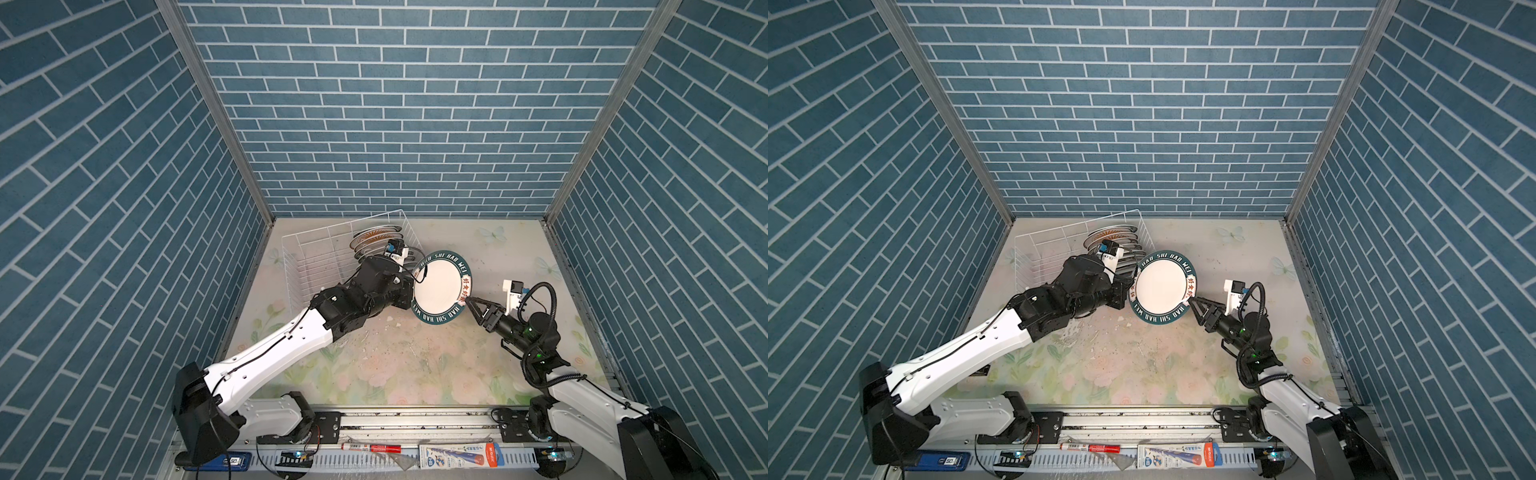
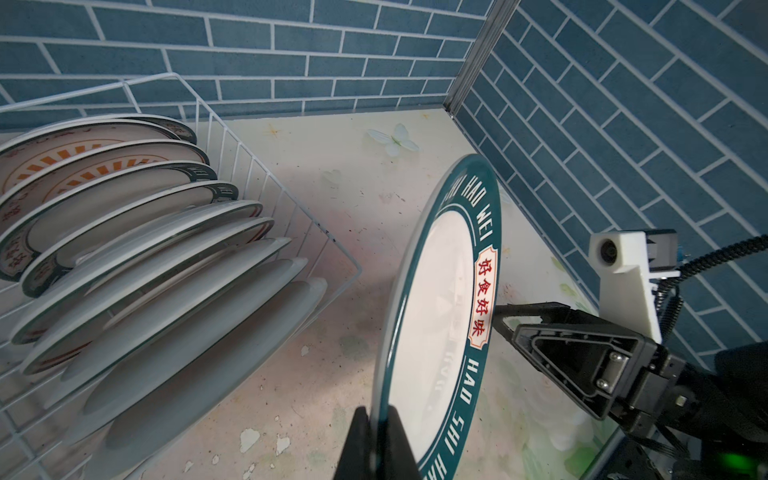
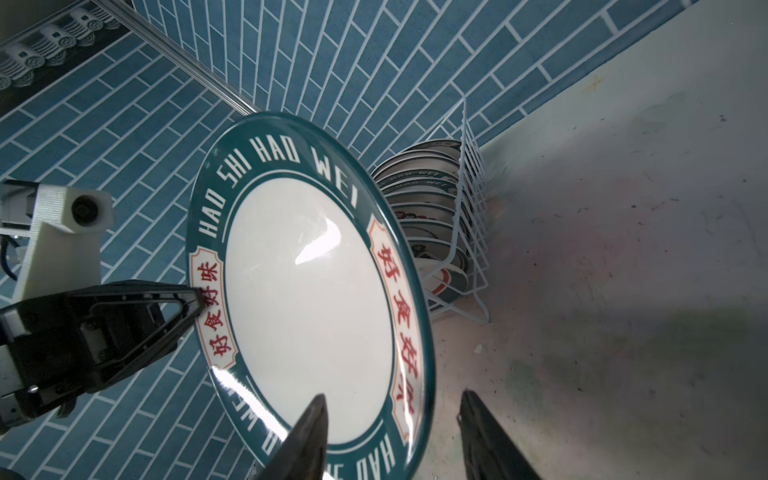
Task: Unload the plates from the dish rack
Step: 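Carry the plate toward the right gripper while the right gripper grasps its rim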
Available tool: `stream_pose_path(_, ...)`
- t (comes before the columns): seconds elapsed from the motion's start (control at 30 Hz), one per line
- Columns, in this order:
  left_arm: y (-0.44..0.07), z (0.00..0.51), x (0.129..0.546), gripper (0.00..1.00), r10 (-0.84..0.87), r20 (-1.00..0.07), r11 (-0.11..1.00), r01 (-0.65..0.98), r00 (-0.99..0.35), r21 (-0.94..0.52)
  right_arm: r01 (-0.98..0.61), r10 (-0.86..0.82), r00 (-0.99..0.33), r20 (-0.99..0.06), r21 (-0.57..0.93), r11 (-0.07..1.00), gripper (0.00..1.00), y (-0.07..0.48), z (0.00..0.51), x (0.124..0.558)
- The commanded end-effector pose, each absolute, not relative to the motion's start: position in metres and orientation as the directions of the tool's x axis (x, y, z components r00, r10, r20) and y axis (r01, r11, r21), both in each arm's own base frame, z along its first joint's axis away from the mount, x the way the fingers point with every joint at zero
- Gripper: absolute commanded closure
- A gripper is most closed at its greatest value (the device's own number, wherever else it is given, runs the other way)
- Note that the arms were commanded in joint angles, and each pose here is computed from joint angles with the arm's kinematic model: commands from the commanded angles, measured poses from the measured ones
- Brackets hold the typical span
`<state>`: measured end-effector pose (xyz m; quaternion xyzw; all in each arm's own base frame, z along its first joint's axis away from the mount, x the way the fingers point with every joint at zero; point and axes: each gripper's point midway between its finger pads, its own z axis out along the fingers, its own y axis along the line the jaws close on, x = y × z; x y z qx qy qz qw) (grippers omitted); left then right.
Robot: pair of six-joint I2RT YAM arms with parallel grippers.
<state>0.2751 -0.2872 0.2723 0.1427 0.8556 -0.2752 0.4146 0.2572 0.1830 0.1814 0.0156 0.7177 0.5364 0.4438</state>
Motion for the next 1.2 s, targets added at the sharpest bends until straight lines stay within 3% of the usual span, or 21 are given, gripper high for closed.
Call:
stream_pose_path(0.0, -0.297, 0.304, 0.282, 1.0, -0.078, -0.811, 0.752, 0.5, -0.579, -0.43, -0.475, 0.518, -0.603, -0.607, 0.795, 0.377, 0.49, 0.185, 0.189, 0.255)
stream_pose_path(0.27, -0.307, 0.299, 0.282, 1.0, -0.076, -0.797, 0.727, 0.514, -0.599, -0.456, -0.508, 0.52, -0.61, -0.598, 0.798, 0.322, 0.55, 0.192, 0.202, 0.26)
stream_pose_path(0.5, -0.325, 0.291, 0.287, 1.0, -0.074, -0.774, 0.688, 0.53, -0.628, -0.495, -0.541, 0.53, -0.632, -0.565, 0.812, 0.219, 0.76, 0.203, 0.214, 0.266)
stream_pose_path(0.7, -0.332, 0.282, 0.296, 0.99, -0.077, -0.761, 0.678, 0.526, -0.644, -0.514, -0.53, 0.525, -0.64, -0.561, 0.817, 0.227, 0.99, 0.204, 0.208, 0.27)
stream_pose_path(0.83, -0.334, 0.279, 0.299, 0.95, -0.073, -0.762, 0.677, 0.529, -0.643, -0.512, -0.536, 0.537, -0.624, -0.569, 0.811, 0.236, 1.0, 0.199, 0.212, 0.271)
stream_pose_path(1.03, -0.328, 0.288, 0.3, 0.72, -0.057, -0.797, 0.688, 0.555, -0.601, -0.467, -0.513, 0.569, -0.585, -0.578, 0.807, 0.293, 1.0, 0.184, 0.218, 0.284)
stream_pose_path(1.1, -0.323, 0.292, 0.298, 0.57, -0.034, -0.818, 0.701, 0.57, -0.575, -0.43, -0.508, 0.586, -0.558, -0.587, 0.8, 0.319, 1.0, 0.176, 0.229, 0.291)
stream_pose_path(1.17, -0.314, 0.298, 0.298, 0.5, -0.024, -0.836, 0.72, 0.571, -0.548, -0.394, -0.507, 0.59, -0.527, -0.612, 0.783, 0.359, 1.0, 0.169, 0.24, 0.295)
